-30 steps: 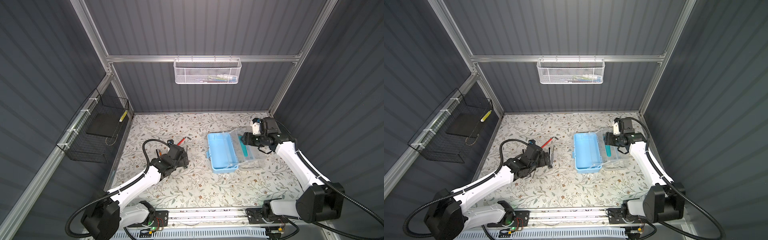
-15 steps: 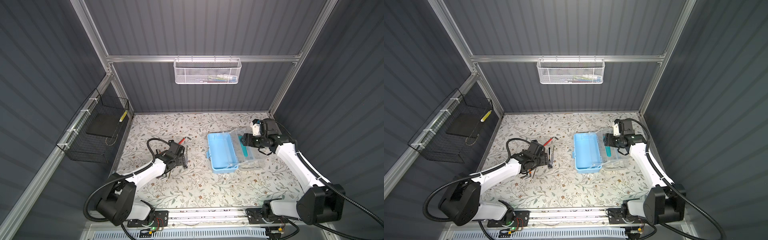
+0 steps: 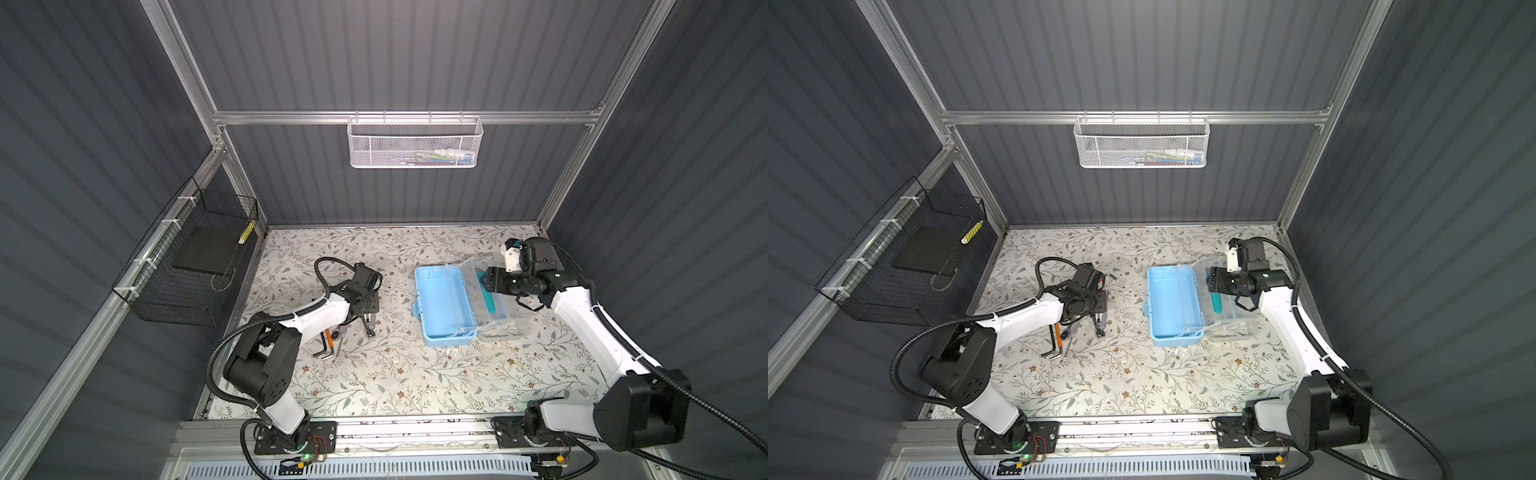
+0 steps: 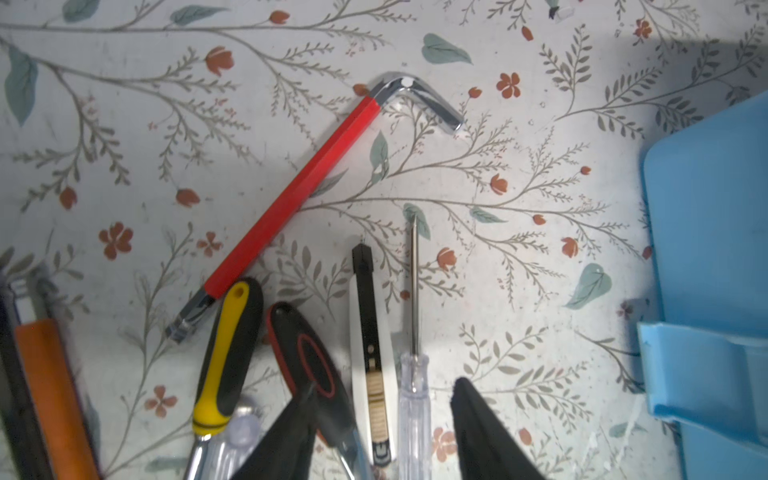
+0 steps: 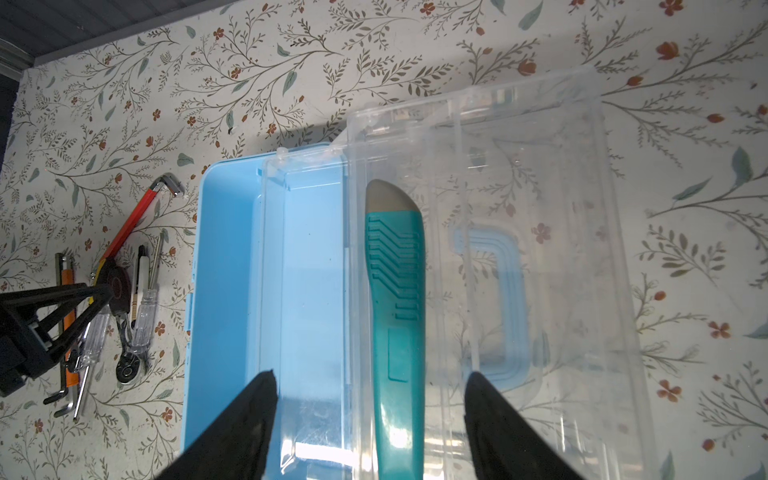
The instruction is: Pack the tool kit
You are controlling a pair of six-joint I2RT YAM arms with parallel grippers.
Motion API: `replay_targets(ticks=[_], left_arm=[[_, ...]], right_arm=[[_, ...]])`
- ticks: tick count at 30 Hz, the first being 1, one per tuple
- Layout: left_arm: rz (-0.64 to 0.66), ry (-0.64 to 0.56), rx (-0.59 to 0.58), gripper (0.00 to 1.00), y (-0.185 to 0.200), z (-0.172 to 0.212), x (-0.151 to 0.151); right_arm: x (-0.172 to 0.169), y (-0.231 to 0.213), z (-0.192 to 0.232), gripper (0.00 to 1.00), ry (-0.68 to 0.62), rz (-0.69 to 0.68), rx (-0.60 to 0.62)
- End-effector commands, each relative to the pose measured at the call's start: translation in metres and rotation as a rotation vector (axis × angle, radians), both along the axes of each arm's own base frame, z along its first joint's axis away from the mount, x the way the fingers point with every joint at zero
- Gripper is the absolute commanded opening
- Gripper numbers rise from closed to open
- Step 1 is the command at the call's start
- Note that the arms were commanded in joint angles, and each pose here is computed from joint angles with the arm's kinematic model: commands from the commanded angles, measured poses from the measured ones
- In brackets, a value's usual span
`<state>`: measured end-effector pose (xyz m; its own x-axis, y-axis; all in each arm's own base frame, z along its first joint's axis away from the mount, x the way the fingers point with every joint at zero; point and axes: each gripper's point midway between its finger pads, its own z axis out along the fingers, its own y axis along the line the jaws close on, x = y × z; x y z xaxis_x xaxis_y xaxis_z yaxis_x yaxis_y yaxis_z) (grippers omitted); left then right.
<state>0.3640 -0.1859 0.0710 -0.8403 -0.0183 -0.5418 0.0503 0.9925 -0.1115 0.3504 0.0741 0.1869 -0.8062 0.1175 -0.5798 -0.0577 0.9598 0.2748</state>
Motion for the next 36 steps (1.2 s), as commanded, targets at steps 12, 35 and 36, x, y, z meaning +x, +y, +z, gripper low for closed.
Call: replay_targets(ticks=[12,35,36], left_arm=[[0.025,0.105,0.050,0.37,0.003,-0.030,0.014],[-0.001,0.208,0.128,0.32,0.018,-0.062,-0.013],[-0.002,0.208,0.133,0.31,0.019,-0.062,-0.013]], right_arm=[[-0.011,-0.004,0.012,0.75,-0.045,0.015,-0.029],[-0.008,-0.004,0.014,0.79,-0.067,0.021,-0.029],[-0.008,-0.004,0.015,0.79,-0.068,0.019,-0.030]])
